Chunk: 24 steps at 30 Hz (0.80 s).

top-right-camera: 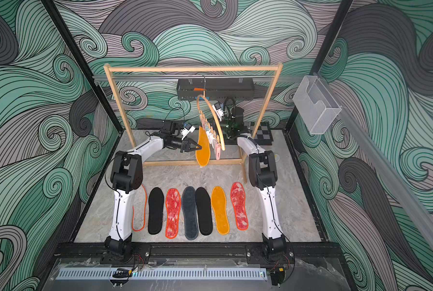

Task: Take the shoe insoles off the hanger
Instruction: Open the clamp at the hanger.

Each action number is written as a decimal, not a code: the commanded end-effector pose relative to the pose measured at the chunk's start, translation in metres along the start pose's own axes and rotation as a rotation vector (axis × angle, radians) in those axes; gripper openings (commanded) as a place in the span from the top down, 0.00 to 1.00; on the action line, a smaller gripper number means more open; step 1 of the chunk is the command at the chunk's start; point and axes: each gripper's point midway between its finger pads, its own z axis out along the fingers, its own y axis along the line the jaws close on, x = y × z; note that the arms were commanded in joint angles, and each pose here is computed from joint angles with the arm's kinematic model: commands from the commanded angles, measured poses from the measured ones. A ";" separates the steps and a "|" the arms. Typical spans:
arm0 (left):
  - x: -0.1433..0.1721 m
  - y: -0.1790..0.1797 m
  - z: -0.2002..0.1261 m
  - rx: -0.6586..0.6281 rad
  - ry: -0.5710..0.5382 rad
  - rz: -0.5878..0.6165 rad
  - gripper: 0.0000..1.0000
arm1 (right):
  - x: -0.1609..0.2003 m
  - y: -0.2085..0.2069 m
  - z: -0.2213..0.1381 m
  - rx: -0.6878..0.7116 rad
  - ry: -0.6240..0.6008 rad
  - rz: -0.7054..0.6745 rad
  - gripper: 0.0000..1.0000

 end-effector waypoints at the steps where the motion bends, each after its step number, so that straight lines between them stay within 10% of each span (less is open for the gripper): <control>1: -0.013 -0.009 -0.006 0.015 -0.013 0.037 1.00 | -0.005 0.010 0.009 -0.054 0.007 -0.010 0.37; 24: -0.006 -0.008 -0.004 0.023 -0.003 0.024 1.00 | -0.027 0.023 0.017 -0.107 -0.008 -0.022 0.46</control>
